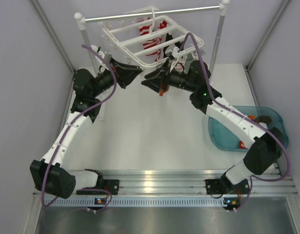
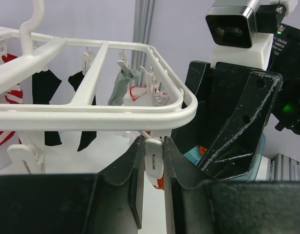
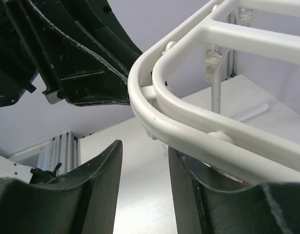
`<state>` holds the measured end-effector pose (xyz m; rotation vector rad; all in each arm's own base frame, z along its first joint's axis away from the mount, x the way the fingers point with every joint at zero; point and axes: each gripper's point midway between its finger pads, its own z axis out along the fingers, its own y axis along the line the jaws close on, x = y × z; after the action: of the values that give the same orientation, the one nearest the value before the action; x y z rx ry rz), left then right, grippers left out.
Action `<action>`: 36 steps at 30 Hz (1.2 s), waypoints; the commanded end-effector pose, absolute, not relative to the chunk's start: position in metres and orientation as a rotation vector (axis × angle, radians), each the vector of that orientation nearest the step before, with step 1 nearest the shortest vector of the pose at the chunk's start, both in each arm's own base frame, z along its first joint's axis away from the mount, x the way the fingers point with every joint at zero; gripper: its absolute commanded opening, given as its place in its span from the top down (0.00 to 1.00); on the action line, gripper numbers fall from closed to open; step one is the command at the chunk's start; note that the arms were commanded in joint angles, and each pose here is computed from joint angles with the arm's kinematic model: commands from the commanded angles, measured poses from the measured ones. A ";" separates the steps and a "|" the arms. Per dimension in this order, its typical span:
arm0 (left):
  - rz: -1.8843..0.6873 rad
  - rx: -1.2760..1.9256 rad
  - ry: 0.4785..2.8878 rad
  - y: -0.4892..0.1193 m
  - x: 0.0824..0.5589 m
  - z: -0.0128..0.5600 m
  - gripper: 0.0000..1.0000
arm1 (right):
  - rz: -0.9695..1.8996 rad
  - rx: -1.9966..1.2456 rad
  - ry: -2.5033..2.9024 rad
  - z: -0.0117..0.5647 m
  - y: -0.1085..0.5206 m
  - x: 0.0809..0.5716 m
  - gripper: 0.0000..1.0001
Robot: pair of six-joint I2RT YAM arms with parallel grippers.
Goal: Clip the socks to the hanger
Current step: Open the clamp at the hanger.
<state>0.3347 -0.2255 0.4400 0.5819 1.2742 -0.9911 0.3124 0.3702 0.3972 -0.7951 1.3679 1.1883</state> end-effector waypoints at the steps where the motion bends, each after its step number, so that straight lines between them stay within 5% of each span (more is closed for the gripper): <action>1: -1.010 0.627 1.189 -0.227 0.321 0.460 1.00 | 1.166 -0.770 1.219 0.428 0.374 0.313 0.57; 27: -1.091 0.639 1.227 -0.233 0.321 0.450 0.98 | 1.169 -0.771 1.129 0.436 0.384 0.323 0.66; 29: -1.094 0.639 1.230 -0.233 0.320 0.450 0.97 | 1.173 -0.775 1.120 0.438 0.384 0.322 0.75; 32: -1.096 0.621 1.238 -0.232 0.322 0.450 0.88 | 1.166 -0.782 1.122 0.436 0.384 0.321 0.98; 36: -1.065 0.515 1.287 -0.224 0.333 0.452 0.63 | 1.121 -0.763 1.138 0.433 0.381 0.325 1.00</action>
<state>0.3350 -0.2256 0.4415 0.5580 1.2817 -1.0556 0.3278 0.3823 0.4090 -0.7817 1.2323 1.1724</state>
